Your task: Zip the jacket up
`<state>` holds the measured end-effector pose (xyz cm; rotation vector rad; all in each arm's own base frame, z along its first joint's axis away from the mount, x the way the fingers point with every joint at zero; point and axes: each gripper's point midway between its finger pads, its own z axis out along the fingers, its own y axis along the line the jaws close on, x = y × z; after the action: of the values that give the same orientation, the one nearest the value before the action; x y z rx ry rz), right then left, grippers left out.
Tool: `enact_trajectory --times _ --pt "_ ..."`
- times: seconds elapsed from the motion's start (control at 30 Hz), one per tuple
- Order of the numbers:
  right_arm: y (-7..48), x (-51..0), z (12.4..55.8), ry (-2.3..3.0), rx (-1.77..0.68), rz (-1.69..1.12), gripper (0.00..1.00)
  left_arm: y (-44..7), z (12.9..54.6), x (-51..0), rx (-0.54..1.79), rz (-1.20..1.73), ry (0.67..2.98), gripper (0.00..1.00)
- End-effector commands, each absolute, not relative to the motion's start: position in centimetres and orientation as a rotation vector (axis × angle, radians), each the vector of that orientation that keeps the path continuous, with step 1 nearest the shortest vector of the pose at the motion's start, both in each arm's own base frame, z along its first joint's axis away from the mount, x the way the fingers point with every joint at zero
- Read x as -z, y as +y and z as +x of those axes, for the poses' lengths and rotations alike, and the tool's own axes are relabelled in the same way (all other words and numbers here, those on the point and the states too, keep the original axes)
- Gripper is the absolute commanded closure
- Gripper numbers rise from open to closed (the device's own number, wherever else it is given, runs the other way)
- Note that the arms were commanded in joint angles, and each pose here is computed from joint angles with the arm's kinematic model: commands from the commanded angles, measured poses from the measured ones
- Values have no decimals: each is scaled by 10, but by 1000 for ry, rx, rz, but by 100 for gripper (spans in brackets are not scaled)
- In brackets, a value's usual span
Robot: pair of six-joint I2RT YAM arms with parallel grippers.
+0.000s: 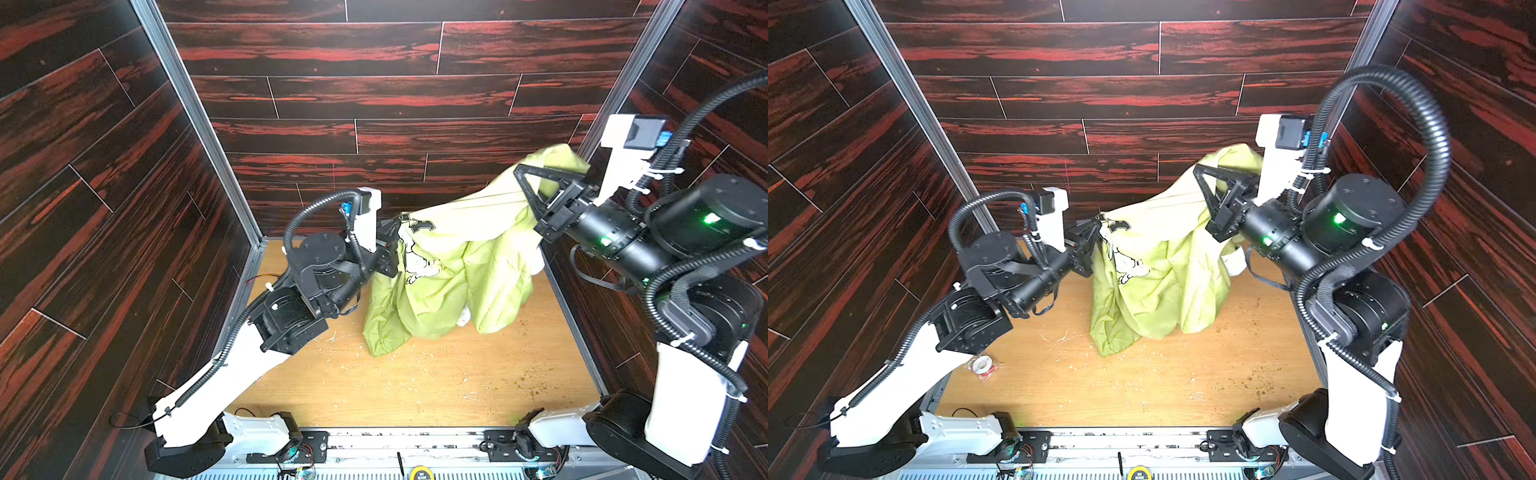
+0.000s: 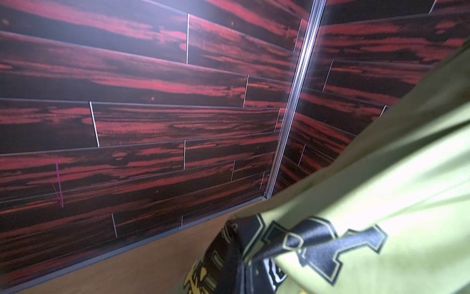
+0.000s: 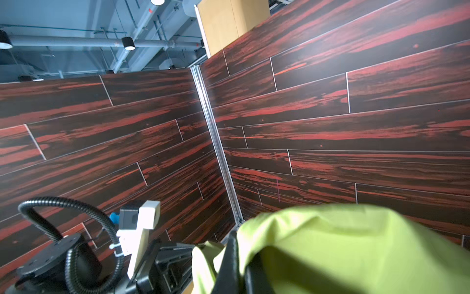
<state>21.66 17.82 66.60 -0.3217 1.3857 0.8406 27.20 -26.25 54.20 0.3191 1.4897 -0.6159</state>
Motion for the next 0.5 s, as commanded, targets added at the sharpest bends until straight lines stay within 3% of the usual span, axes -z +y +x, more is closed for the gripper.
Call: enact_trajectory --times 0.0,0.3,0.47 --pt "175 -668 234 1405 -868 -195 100 -253 296 -525 493 275 1571 100" --pt "217 -474 358 1983 -681 -30 100 -278 414 -343 382 213 2024 100" --pt "187 -375 424 2194 -712 158 100 -260 470 -267 308 100 2180 100"
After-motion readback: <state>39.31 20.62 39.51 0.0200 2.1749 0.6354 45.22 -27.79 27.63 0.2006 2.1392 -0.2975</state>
